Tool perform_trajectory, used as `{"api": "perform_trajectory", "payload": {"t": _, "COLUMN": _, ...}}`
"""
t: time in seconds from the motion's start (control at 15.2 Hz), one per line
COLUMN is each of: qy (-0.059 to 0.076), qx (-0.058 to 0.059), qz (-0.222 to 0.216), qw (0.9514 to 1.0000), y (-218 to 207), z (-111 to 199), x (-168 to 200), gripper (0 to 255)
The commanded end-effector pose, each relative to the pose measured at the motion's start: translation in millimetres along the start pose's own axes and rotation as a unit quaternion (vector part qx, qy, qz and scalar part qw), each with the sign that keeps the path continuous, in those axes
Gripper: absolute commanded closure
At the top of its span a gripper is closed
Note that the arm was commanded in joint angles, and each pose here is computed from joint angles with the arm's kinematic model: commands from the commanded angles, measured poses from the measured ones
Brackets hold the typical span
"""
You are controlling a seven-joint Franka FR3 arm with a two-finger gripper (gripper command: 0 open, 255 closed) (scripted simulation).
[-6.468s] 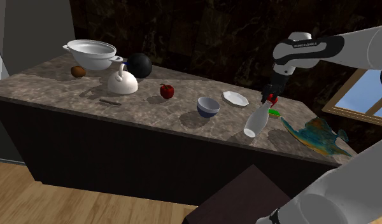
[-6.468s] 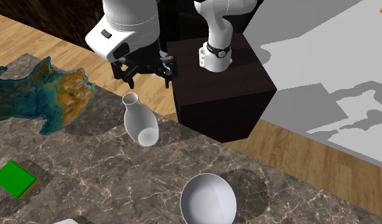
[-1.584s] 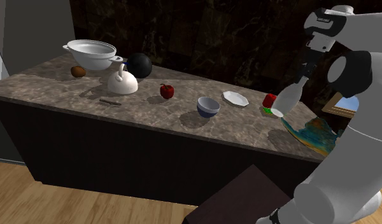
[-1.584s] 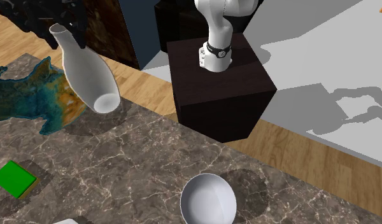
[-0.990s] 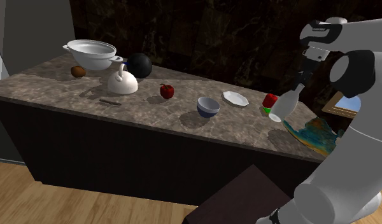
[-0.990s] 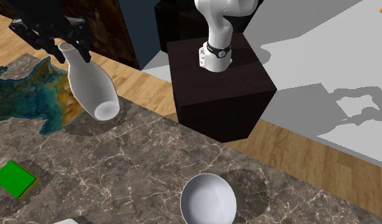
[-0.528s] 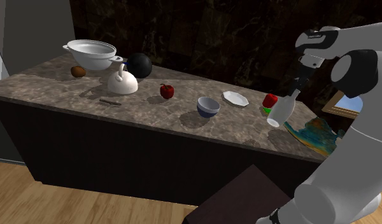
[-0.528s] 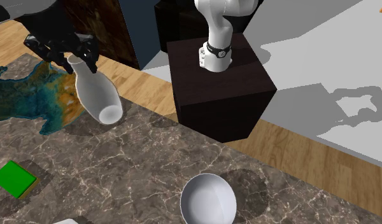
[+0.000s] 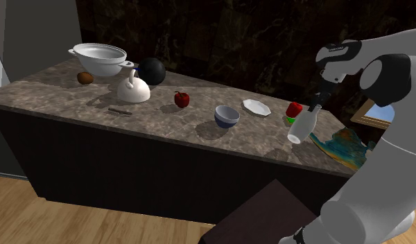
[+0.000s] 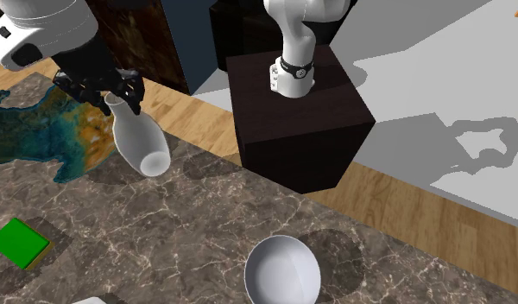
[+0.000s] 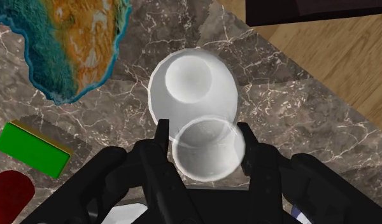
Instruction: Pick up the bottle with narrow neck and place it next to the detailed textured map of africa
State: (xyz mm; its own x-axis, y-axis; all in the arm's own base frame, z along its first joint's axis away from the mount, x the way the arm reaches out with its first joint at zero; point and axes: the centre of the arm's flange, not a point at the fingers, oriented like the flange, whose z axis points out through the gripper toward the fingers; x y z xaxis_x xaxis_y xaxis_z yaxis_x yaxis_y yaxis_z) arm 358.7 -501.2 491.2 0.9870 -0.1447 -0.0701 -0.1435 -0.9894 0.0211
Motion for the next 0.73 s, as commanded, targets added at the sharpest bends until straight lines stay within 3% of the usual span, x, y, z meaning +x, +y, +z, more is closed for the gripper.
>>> {"api": "perform_trajectory", "payload": {"t": 0.0, "qy": 0.0, "qx": 0.0, "qz": 0.0, "qw": 1.0, "y": 0.3, "z": 10.3, "x": 1.4, "gripper": 255}}
{"api": "perform_trajectory", "payload": {"t": 0.66, "qy": 0.0, "qx": 0.0, "qz": 0.0, "qw": 1.0, "y": -0.6, "z": 51.5, "x": 4.3, "gripper": 255}}
